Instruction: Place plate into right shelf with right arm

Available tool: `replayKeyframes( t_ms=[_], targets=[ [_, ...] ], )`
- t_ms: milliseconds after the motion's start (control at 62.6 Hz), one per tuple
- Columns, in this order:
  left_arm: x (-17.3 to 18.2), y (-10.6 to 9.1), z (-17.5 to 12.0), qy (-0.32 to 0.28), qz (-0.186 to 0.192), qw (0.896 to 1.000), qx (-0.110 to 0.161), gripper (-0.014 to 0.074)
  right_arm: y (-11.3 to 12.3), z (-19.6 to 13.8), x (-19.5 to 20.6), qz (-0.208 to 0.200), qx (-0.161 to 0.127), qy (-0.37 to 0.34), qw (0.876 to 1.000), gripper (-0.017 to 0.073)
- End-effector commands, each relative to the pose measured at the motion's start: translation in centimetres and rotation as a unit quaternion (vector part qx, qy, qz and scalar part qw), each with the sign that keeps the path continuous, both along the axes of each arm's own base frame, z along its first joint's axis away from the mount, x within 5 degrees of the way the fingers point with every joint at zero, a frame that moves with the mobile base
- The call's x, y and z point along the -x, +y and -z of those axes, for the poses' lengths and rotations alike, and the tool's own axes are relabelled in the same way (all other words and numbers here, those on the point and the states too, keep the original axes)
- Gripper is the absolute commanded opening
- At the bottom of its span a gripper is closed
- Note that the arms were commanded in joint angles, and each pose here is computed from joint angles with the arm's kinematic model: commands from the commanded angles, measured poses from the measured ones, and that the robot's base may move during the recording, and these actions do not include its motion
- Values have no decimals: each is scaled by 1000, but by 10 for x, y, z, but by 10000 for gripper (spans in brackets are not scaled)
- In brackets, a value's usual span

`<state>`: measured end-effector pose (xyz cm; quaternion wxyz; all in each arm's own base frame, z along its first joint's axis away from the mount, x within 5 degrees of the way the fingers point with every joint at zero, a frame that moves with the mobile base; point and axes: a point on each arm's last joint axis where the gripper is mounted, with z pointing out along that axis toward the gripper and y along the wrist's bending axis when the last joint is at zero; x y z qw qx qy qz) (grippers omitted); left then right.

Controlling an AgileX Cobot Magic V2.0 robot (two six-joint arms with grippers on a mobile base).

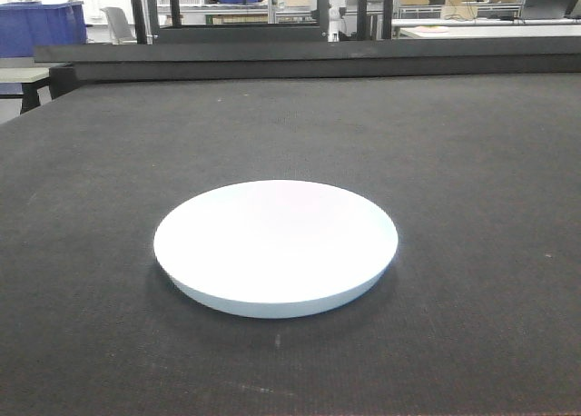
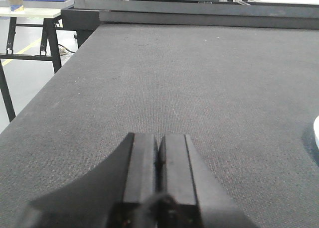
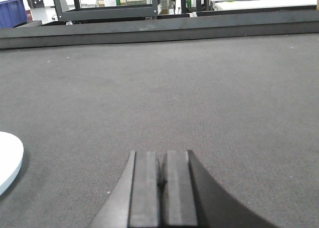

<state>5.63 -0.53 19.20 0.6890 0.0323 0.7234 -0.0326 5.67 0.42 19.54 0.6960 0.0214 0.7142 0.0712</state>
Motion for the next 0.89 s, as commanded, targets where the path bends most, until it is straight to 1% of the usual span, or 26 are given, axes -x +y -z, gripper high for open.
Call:
replayKeyframes(
  t_ms=[0, 112, 224, 304, 368, 463, 511, 607, 655, 687, 767, 831, 847, 879],
  targets=[
    [0, 0, -5, -41, 1, 999, 7, -47, -1, -13, 2, 4, 0, -59, 998, 57],
    [0, 0, -5, -41, 1, 999, 7, -47, -1, -14, 2, 5, 0, -66, 998, 57],
    [0, 0, -5, -41, 1, 999, 7, -47, -1, -19, 3, 6, -2, -95, 995, 57],
    [0, 0, -5, -41, 1, 999, 7, -47, -1, -25, 4, 7, -8, -130, 991, 57],
    [0, 0, -5, -41, 1, 999, 7, -47, -2, -35, 6, 7, -16, -160, 987, 57],
    [0, 0, -5, -41, 1, 999, 7, -47, -2, -57, 11, 4, -17, -166, 986, 57],
    [0, 0, -5, -41, 1, 999, 7, -47, -2, -73, 15, 2, -16, -151, 988, 57],
    [0, 0, -5, -41, 1, 999, 7, -47, -1, -100, 21, -2, -11, -99, 995, 57],
    [0, 0, -5, -41, 1, 999, 7, -47, -1, -122, 25, -6, -11, -59, 998, 57],
    [0, 0, -5, -41, 1, 999, 7, -47, 0, -130, 26, -10, -13, -36, 999, 57],
    [0, 0, -5, -41, 1, 999, 7, -47, 2, -158, 27, -20, -13, 5, 1000, 57],
    [0, 0, -5, -41, 1, 999, 7, -47, 5, -176, 21, -36, -1, 43, 998, 57],
    [0, 0, -5, -41, 1, 999, 7, -47, 6, -180, 18, -41, 6, 56, 998, 57],
    [0, 0, -5, -41, 1, 999, 7, -47, 10, -190, 11, -57, 12, 76, 995, 58]
  ],
)
